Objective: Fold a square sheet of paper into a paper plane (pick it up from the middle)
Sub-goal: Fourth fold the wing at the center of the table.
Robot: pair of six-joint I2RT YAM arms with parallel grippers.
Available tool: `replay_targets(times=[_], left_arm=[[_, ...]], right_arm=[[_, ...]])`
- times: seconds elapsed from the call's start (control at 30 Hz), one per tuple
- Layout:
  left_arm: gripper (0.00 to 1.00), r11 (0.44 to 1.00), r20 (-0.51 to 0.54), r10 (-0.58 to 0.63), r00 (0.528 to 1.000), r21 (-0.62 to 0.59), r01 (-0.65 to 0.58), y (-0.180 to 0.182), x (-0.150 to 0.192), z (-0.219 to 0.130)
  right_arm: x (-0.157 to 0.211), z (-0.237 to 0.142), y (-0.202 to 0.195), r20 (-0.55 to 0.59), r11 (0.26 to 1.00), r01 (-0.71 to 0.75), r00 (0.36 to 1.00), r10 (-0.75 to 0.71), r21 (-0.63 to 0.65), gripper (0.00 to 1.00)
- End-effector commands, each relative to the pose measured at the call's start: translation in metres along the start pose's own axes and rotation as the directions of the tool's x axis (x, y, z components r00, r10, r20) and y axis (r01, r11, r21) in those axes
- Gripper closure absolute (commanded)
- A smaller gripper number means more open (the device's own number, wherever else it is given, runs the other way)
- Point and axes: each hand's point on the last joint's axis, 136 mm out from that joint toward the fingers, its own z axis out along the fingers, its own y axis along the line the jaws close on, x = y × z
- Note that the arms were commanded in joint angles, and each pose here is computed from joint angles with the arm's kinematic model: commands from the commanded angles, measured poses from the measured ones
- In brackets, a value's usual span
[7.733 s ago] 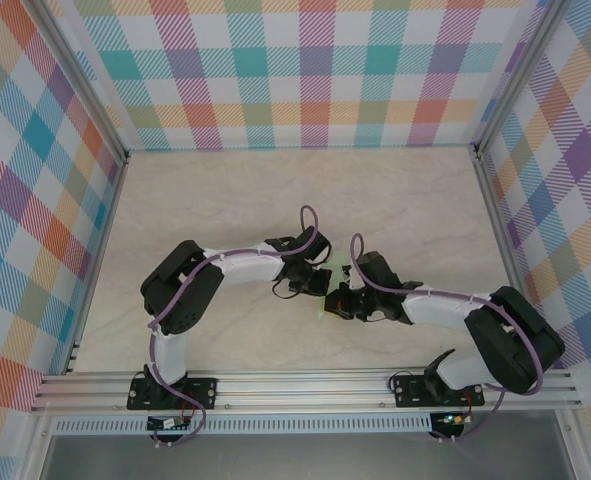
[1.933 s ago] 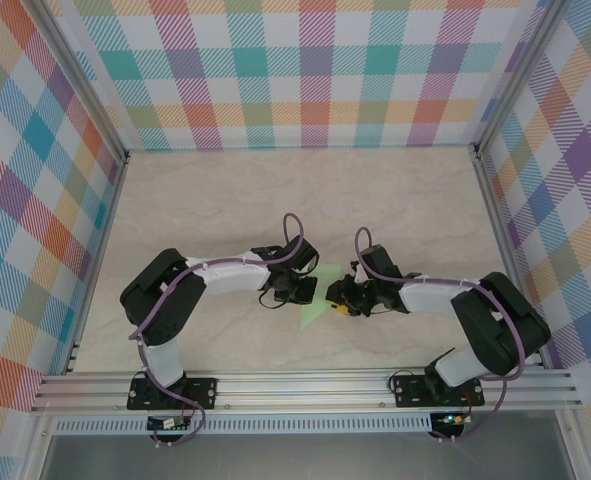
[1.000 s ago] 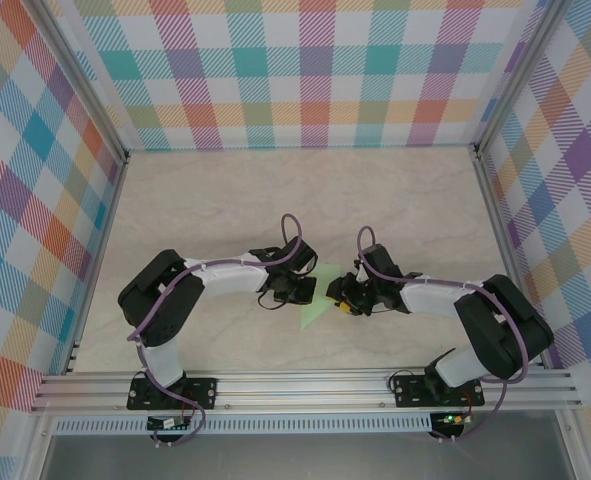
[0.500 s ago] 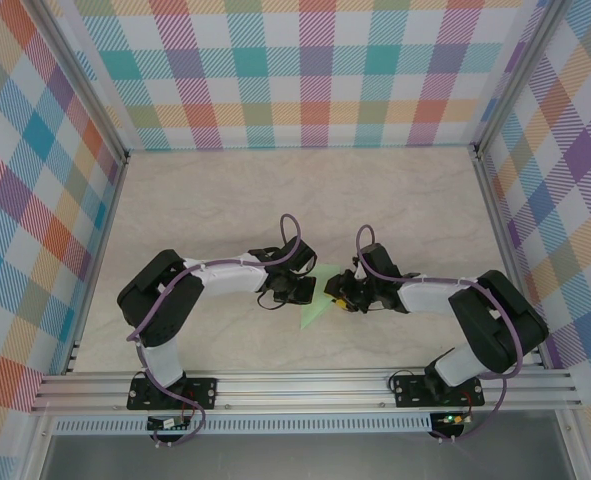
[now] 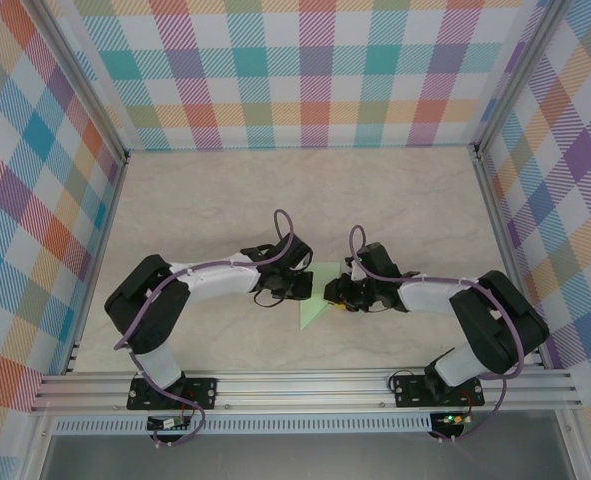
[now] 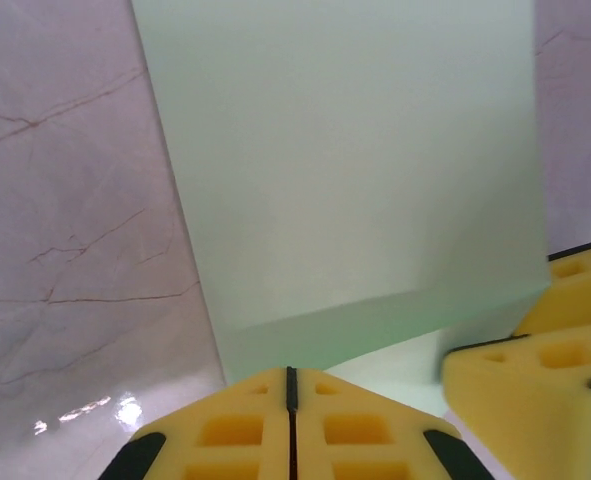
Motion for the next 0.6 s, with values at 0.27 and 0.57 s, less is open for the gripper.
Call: replay_targets(times=[0.27,0.57], left_arm=[[0.8,1.0,0.096,-0.019,0.995,-0.006,0.02,-0.004,0.01,-0.034],[0.63,0.986,0.143,0.101,0.985,-0.144,-0.08,-0.015,0.046,-0.023]], right_arm=[[0.0,0.009,0.009,-0.063,0.998,0.064,0.996,-0.065,-0.024,0.84],[0.0,0.006,0.017,-0.074,0.999,0.03,0.997,-0.033,-0.039,0.92]])
